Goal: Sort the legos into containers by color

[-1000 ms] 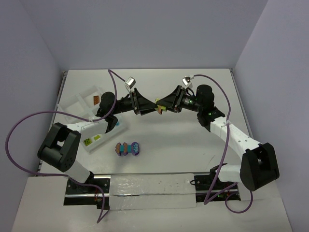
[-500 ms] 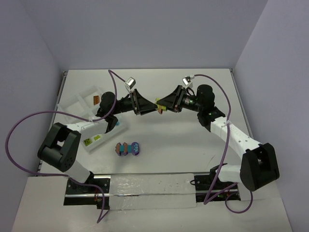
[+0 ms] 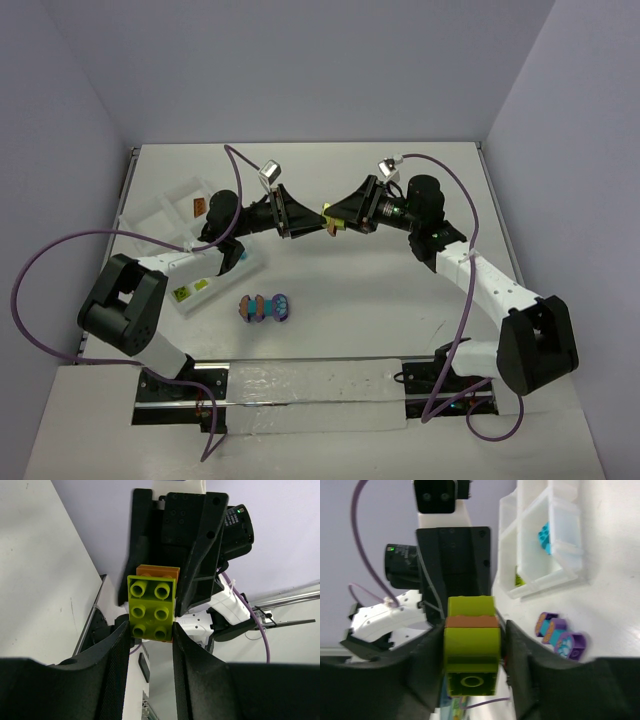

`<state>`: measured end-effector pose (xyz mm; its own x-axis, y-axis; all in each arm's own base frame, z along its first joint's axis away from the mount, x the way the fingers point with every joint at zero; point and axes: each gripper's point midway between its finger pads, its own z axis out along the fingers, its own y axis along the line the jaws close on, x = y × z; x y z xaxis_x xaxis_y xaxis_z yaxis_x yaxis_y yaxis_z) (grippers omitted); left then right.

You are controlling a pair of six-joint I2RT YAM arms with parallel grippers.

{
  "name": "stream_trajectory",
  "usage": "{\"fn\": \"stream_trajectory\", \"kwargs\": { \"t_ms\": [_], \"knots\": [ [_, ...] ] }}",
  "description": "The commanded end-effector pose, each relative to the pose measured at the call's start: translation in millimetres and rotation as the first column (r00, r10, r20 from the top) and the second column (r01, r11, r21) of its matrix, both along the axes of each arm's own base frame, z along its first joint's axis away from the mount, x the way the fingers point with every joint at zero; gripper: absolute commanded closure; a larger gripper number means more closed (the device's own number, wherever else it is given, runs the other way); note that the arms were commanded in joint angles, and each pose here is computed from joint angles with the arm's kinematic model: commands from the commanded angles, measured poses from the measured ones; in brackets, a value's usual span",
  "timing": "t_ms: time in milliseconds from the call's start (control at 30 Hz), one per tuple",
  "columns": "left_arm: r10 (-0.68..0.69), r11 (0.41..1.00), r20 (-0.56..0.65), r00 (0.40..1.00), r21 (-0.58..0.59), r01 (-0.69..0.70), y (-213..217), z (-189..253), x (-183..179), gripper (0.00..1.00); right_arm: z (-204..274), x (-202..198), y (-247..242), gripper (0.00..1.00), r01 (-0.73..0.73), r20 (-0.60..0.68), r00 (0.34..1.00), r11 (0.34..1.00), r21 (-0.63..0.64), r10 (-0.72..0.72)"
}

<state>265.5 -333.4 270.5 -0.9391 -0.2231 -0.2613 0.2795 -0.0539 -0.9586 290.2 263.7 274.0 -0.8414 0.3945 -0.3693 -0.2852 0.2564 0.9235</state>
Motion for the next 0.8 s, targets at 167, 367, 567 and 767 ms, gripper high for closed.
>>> {"fn": "stream_trajectory", "kwargs": {
  "t_ms": [167, 367, 567, 767],
  "knots": [
    [0.035, 0.998, 0.084, 0.996, -0.046, -0.031, 10, 24, 0, 1.0, -14, 12, -18, 0.31, 0.062, -0.008, 0.998, 0.997, -0.049, -0.063],
    [0.056, 0.998, 0.058, 0.997, -0.019, -0.055, 11, 15, 7, 1.0, -11, 10, -31, 0.3, 0.066, 0.003, 0.998, 0.996, -0.055, -0.066],
    [0.065, 0.998, 0.041, 0.997, -0.015, -0.064, 10, 8, 11, 1.0, -14, 0, -33, 0.33, 0.038, 0.009, 0.999, 0.997, -0.067, -0.037],
    [0.07, 0.997, 0.036, 0.997, -0.012, -0.07, 9, 7, 15, 1.0, -15, -6, -30, 0.34, 0.005, 0.007, 1.0, 0.999, -0.047, -0.005]
  ]
}}
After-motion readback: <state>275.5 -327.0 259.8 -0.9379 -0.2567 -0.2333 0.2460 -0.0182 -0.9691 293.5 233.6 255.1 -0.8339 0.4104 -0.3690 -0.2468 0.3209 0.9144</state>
